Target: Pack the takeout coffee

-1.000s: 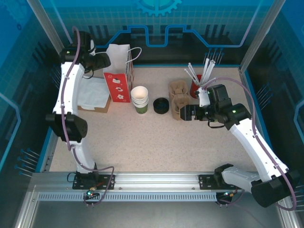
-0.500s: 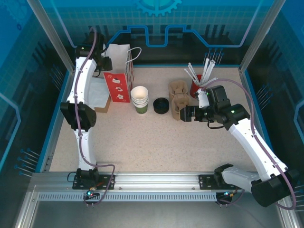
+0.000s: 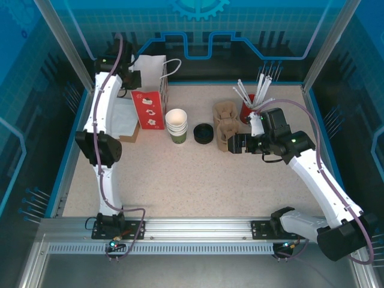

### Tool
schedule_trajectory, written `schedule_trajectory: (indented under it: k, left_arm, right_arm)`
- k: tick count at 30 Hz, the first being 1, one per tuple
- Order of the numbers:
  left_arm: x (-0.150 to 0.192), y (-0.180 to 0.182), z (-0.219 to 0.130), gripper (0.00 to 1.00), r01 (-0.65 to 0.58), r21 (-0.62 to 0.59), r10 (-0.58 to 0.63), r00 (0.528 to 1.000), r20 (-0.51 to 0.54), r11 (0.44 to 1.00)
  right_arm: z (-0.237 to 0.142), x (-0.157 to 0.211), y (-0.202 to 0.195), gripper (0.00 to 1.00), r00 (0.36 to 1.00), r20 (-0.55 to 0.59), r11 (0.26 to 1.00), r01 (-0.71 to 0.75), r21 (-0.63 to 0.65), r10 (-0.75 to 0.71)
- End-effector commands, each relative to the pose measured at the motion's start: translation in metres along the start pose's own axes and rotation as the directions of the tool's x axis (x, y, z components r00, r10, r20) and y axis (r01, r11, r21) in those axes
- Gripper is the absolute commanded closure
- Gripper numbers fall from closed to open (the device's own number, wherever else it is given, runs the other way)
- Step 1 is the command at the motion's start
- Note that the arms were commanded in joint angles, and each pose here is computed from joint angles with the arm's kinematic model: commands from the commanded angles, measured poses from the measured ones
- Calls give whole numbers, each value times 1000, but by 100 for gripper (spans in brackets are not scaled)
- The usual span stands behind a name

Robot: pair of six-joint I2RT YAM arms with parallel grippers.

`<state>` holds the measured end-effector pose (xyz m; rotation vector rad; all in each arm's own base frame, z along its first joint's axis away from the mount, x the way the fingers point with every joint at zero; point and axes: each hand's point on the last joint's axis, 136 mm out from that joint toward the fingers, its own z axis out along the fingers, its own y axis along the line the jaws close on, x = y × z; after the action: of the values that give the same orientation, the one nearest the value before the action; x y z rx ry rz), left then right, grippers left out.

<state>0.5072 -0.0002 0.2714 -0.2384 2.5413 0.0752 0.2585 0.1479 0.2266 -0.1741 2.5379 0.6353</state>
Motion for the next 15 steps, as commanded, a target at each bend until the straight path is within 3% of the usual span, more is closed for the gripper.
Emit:
schedule_trajectory:
  k: [1,7,15]
  left_arm:
    - [-5,7,-66,100,30,17,-32,995,99,999]
    - [11,17,-121,100,59,30,-63,985,158,998]
    - [87,26,-181,100,107,88,-121,978,170,990]
  right_arm:
    - [-3,1,-2,10,1000,-9,999,20,32,-20]
    - [-7,0,-18,9,1000,-20,991,23,134,-21]
    - [1,-5,-28,10,999,-45,984,19,175,-11]
